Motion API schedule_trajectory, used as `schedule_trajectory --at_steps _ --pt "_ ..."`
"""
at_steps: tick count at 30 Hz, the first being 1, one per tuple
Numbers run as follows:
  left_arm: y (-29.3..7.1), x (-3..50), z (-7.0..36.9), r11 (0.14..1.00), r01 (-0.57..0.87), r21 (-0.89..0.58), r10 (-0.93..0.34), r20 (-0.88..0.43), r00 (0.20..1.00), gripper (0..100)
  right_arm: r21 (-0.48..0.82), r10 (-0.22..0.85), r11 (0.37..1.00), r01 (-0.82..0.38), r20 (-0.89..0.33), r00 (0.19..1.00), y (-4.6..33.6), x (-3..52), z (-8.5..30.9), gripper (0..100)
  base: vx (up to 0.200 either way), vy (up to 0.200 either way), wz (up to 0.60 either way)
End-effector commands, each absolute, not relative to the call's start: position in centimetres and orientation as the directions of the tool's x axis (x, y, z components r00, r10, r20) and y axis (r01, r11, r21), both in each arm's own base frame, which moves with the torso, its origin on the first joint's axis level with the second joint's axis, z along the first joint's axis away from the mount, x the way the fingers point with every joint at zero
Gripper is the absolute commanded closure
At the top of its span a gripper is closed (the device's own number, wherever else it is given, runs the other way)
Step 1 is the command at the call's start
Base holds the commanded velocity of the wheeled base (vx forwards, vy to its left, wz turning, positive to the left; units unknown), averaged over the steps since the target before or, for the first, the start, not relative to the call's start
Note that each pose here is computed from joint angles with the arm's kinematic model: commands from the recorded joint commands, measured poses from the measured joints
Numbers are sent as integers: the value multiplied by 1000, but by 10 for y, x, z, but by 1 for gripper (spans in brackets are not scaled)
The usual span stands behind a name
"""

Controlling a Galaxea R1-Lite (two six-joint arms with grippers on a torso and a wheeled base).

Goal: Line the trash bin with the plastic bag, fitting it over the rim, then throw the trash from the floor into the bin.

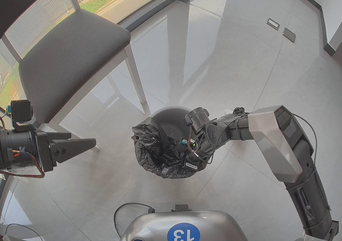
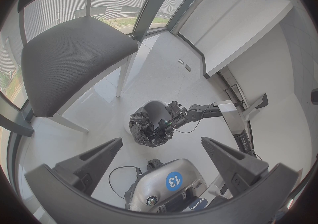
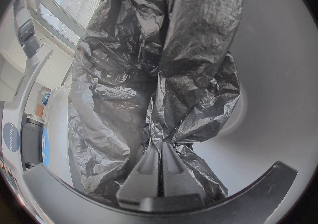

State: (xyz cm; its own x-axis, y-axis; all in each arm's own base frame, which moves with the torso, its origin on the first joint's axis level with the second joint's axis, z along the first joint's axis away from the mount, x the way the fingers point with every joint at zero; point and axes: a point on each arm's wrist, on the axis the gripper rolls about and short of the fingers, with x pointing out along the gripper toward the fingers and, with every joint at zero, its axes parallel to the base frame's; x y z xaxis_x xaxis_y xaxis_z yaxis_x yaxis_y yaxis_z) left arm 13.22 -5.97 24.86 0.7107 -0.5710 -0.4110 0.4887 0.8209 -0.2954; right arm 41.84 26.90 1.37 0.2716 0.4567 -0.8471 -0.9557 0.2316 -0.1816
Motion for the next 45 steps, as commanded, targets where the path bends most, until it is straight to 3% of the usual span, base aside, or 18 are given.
schedule_trajectory --at_steps 1,13,20,25,26,32,35,37,45 --pt "-59 131 248 821 489 -294 -570 -408 713 0 -167 450 220 -961 -857 252 273 416 5 100 0 0 0" --pt "-53 128 243 839 465 -283 -544 -418 727 0 -151 437 220 -964 -868 236 270 417 -6 100 0 0 0" --pt "-27 108 234 907 406 -110 -414 -398 819 0 -143 433 222 -965 -872 229 269 417 -6 100 0 0 0" --pt "-15 68 210 958 283 -37 -276 -367 888 0 -146 433 224 -964 -871 232 267 418 -4 100 0 0 0" --pt "-9 47 196 980 199 -6 -189 -334 923 0 -146 433 227 -963 -871 233 266 418 -4 100 0 0 0" --pt "4 -20 119 987 161 17 -156 -166 974 0 -142 430 225 -964 -873 229 266 418 -2 100 0 0 0" --pt "5 -23 81 992 122 13 -118 -177 977 0 -137 426 223 -965 -877 223 265 417 -3 100 0 0 0" --pt "5 -18 88 997 76 -32 -79 -108 991 0 -133 423 220 -966 -880 217 265 417 -6 100 0 0 0" --pt "5 -18 82 988 142 -53 -148 -127 981 0 -105 404 217 -970 -895 187 263 414 -11 100 0 0 0"
